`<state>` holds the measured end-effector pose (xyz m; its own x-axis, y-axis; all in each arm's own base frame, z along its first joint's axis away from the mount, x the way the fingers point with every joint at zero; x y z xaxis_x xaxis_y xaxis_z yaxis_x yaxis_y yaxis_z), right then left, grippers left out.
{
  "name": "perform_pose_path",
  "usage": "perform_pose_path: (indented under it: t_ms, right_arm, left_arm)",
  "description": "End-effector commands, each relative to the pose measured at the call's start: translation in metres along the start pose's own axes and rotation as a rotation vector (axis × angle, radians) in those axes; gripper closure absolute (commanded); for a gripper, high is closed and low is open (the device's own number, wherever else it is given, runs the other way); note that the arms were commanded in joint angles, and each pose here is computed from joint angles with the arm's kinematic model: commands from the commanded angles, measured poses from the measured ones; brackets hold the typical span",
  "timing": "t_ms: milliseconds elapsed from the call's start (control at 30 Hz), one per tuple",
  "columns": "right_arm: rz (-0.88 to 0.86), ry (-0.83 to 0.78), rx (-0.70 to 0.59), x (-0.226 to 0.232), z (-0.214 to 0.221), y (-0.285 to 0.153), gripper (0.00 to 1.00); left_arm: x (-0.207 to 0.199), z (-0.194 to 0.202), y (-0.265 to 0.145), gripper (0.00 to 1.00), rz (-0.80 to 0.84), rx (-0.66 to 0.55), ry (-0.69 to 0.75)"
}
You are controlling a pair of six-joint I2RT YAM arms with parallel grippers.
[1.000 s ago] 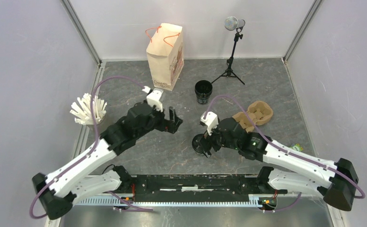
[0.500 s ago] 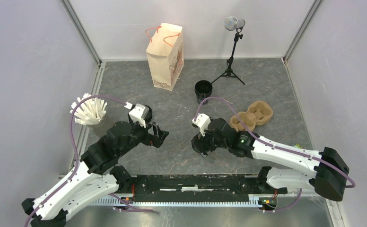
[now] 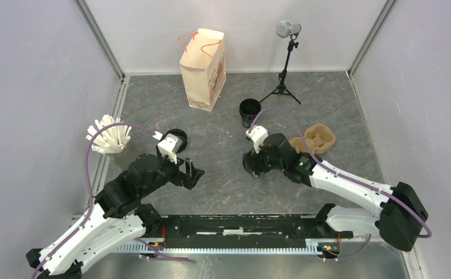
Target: Pack the takeout coffee
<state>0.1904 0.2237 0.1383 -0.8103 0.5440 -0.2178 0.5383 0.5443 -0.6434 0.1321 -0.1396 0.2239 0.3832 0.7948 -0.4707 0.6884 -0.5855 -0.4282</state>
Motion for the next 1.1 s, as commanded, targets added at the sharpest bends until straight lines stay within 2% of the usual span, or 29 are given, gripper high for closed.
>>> perform_pose_path:
  t_ms: [0, 300, 500, 667, 900, 1067]
  right_arm:
    - [0.075, 0.090, -0.100, -0.046, -0.021, 0.008, 0.18]
    - [0.122, 0.228, -0.107, -0.112, -0.032, 0.032, 0.18]
    - [0.194, 0.290, -0.030, -0.147, -0.009, 0.041, 0.18]
    - [0.209, 0.343, -0.014, -0.160, 0.006, 0.041, 0.18]
    - [0.212, 0.370, -0.007, -0.164, 0.009, 0.040, 0.06]
    - [0.240, 0.367, -0.019, -0.170, -0.001, 0.032, 0.02]
  left_arm:
    - [-0.001, -0.003, -0.006, 0.00, 0.035, -0.037, 0.035]
    - [-0.002, 0.000, -0.004, 0.00, 0.041, -0.023, 0.036]
    - [-0.001, -0.001, -0.005, 0.00, 0.038, -0.030, 0.036]
    - [-0.001, -0.001, -0.004, 0.00, 0.035, -0.026, 0.039]
    - [0.000, 0.000, -0.004, 0.00, 0.030, -0.026, 0.039]
    - [0.001, 0.000, -0.003, 0.00, 0.025, -0.025, 0.040]
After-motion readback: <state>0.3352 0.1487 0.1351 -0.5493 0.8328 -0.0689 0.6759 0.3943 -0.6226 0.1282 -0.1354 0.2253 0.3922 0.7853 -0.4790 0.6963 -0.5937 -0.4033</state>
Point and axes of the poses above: each gripper's point midway between its finger pads, its own y axis out along the fingers, its own x axis along the line the jaws close on, z = x × y, the point moved 4 cm from there along -y, back along the fingers, and after that the axes turned 15 degrees about -y, right-handed, at the moved point
